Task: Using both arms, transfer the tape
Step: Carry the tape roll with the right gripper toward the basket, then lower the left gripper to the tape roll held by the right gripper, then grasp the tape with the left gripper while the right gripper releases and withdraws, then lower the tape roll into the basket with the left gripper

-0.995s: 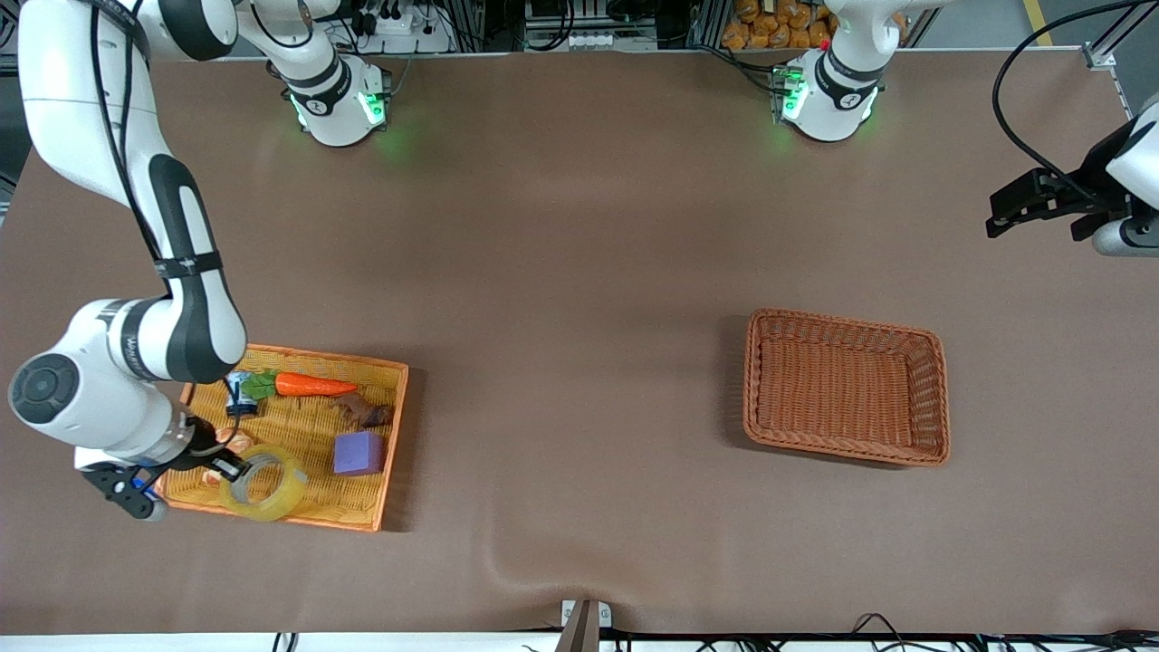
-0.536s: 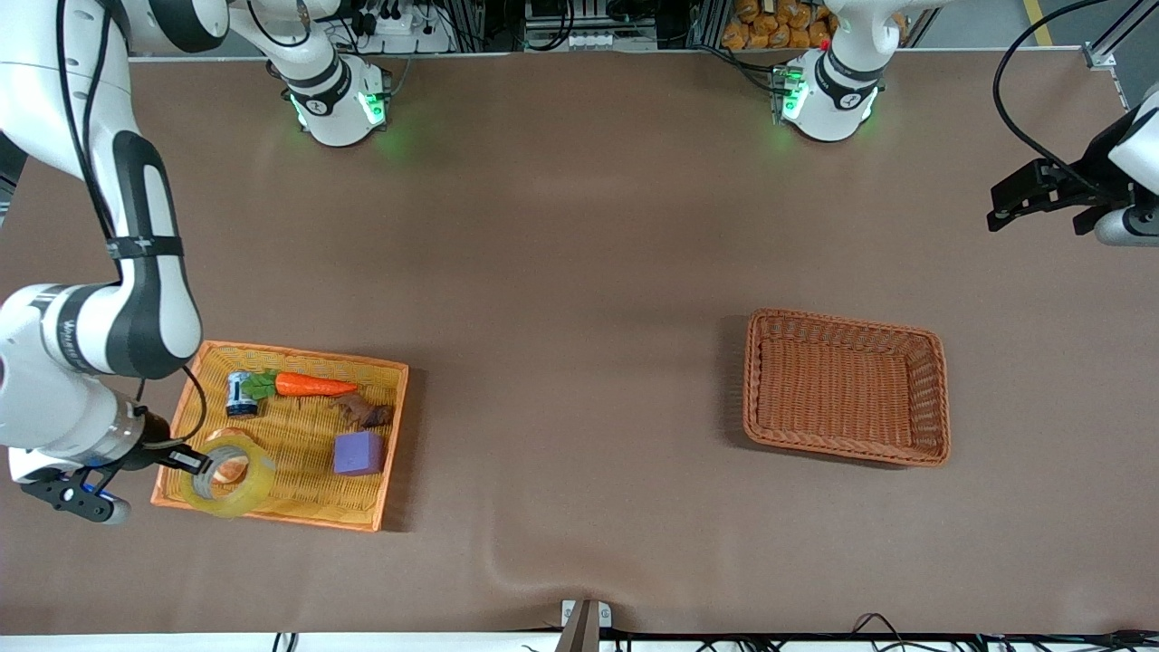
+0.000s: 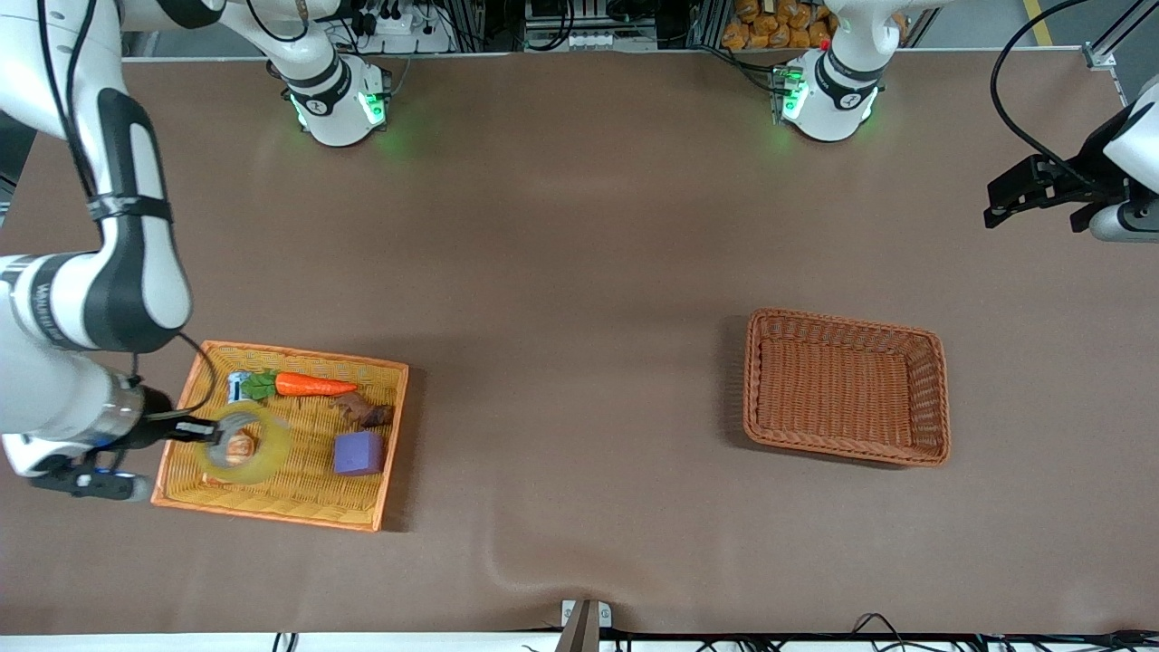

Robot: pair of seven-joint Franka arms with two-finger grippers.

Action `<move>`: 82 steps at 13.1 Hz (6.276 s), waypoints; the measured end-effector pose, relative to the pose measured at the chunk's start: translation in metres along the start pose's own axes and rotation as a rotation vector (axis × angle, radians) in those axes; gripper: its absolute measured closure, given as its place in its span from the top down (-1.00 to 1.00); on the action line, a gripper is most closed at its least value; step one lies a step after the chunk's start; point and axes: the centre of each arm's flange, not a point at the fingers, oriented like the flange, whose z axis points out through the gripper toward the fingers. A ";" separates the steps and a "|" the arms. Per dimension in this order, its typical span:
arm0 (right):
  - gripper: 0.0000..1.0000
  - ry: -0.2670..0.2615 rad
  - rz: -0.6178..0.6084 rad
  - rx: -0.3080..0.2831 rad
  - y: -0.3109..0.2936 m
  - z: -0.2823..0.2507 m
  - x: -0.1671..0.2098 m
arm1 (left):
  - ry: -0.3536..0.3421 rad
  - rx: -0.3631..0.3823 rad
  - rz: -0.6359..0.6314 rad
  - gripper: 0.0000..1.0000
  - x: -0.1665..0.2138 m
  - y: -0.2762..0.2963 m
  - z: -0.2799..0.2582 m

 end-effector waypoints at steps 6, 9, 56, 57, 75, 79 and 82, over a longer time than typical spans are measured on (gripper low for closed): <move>-0.57 -0.079 -0.275 0.002 -0.207 0.031 -0.073 | 0.002 0.000 0.000 1.00 -0.001 0.000 -0.001; -0.57 -0.099 -0.313 0.004 -0.269 0.046 -0.109 | 0.002 0.000 0.001 1.00 -0.001 0.001 -0.001; 1.00 -0.021 -0.101 -0.066 -0.320 0.052 -0.134 | -0.066 -0.133 -0.204 1.00 0.059 0.343 0.352; 1.00 -0.043 -0.145 -0.076 -0.296 0.045 -0.128 | -0.074 -0.132 -0.205 1.00 0.055 0.351 0.361; 1.00 -0.027 -0.108 -0.044 0.067 -0.170 -0.150 | -0.107 -0.108 -0.166 -0.29 0.038 0.371 0.451; 1.00 -0.001 -0.041 -0.043 0.069 -0.194 -0.164 | -0.063 -0.107 -0.272 -0.56 0.063 0.346 0.385; 1.00 -0.022 -0.036 -0.044 0.067 -0.203 -0.174 | -0.040 -0.053 -0.360 -0.56 0.077 0.275 0.275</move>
